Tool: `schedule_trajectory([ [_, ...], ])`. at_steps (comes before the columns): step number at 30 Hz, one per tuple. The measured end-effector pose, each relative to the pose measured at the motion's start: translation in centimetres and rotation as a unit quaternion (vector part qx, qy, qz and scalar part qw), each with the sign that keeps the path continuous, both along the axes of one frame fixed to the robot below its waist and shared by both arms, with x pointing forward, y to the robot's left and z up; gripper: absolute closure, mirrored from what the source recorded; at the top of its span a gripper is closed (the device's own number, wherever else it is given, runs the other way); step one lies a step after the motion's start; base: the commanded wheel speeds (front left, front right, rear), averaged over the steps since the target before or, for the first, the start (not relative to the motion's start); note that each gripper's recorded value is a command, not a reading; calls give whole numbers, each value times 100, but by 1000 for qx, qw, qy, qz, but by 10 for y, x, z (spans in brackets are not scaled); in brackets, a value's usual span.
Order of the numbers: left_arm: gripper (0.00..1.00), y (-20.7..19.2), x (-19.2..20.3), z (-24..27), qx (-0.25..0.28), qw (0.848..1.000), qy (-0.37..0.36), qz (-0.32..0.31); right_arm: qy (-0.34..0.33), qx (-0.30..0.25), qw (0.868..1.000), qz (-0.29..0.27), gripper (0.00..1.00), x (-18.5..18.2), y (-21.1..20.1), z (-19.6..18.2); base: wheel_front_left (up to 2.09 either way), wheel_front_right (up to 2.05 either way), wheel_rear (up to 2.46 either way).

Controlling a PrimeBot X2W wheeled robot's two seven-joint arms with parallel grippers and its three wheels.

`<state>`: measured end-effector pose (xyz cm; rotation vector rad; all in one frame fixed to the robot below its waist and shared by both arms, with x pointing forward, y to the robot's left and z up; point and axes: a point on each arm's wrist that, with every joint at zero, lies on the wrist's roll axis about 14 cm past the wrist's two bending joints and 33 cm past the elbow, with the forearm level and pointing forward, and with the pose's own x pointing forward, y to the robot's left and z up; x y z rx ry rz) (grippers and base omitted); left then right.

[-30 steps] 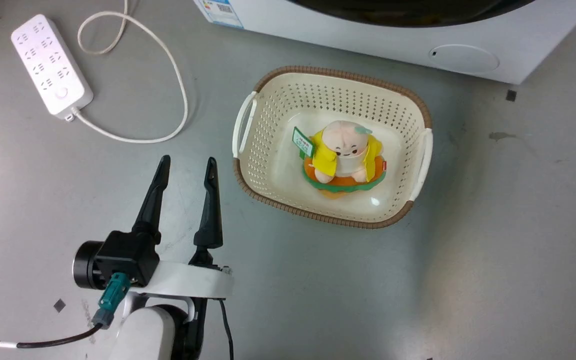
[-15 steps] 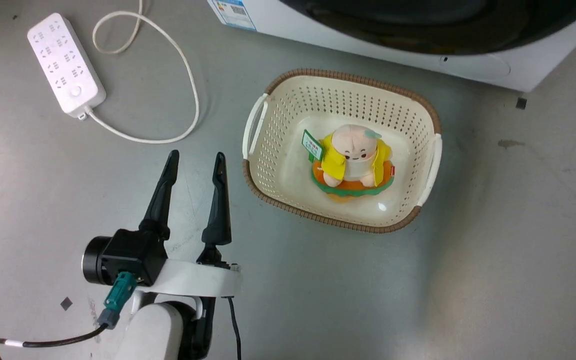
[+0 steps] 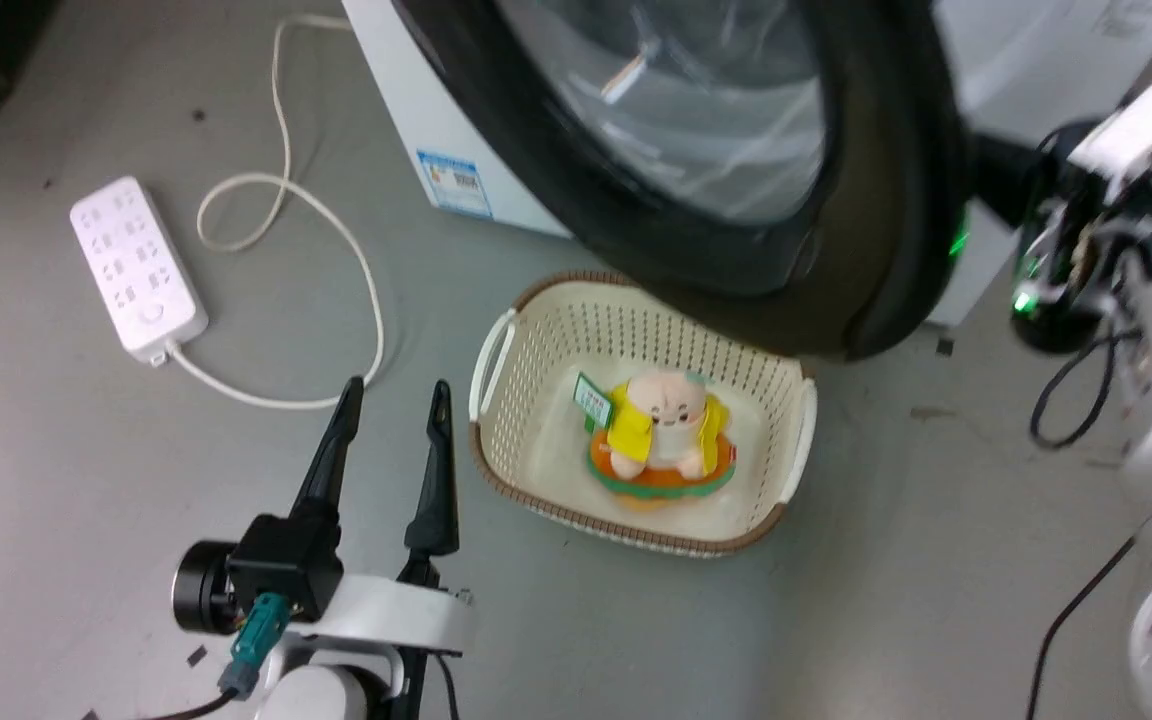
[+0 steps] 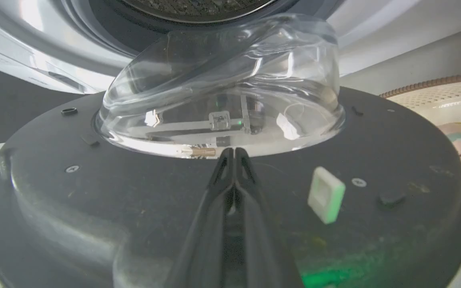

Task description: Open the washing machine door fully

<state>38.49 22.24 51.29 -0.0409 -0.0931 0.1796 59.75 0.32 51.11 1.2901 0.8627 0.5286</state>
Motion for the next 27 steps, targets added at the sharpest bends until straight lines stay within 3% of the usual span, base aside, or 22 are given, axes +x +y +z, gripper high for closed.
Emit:
schedule_trajectory([
  [10,0,-3,-30,18,-7,1000,-27,-2,-1,26,996,83,100,-75,12,15,0,0,0],
  [20,0,1,-50,19,-4,1000,-30,1,0,80,981,177,100,-138,66,17,0,0,0],
  [27,0,3,-67,9,-6,1000,-15,10,7,119,964,237,100,-202,118,12,0,0,0],
])
